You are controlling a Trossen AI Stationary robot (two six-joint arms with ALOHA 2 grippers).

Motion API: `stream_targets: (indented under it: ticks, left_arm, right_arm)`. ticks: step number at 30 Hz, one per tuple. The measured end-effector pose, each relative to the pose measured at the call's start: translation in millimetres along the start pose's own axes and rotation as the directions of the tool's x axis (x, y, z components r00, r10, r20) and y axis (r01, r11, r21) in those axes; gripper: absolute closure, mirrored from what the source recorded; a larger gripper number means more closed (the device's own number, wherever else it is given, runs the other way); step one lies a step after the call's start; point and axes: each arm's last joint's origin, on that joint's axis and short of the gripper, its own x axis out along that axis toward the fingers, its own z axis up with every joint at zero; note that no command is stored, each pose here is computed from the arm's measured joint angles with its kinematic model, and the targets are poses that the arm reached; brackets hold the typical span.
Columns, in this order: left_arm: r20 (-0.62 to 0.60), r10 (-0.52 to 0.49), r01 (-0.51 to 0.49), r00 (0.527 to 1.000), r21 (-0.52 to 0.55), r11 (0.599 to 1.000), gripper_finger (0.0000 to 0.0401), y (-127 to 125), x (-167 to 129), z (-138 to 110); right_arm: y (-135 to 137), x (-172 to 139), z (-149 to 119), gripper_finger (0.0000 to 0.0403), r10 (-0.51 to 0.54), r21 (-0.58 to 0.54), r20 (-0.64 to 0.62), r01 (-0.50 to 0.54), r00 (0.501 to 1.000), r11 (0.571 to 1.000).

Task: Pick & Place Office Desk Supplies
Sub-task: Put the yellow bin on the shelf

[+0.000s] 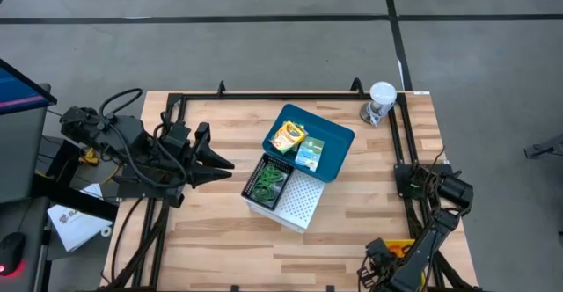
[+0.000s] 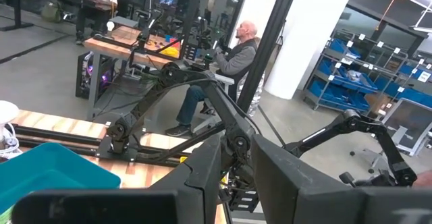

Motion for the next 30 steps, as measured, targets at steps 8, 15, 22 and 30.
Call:
stream_targets:
  ticks: [8, 15, 22, 30]
  left_arm:
    - [0.000, 0.000, 0.000, 1.000, 0.000, 1.000, 0.0324, 0, 0, 0]
    - [0.000, 0.000, 0.000, 1.000, 0.001, 1.000, 0.0324, 0, 0, 0]
    - [-0.008, -0.022, 0.022, 1.000, 0.007, 1.000, 0.0324, -1, 0, 0]
    - [-0.050, -0.037, 0.038, 0.998, 0.019, 0.999, 0.0324, 0, -4, -3]
  right_arm:
    - [3, 0, -2, 0.0398, 0.043, -0.020, -0.008, -0.043, 0.999, 0.999]
    - [16, -10, 9, 0.0400, 0.109, -0.041, 0.002, -0.109, 0.994, 0.993]
    - [34, -30, 34, 0.0401, 0.164, -0.082, 0.045, -0.160, 0.985, 0.984]
    - [43, -56, 63, 0.0402, 0.161, -0.152, 0.091, -0.146, 0.983, 0.978]
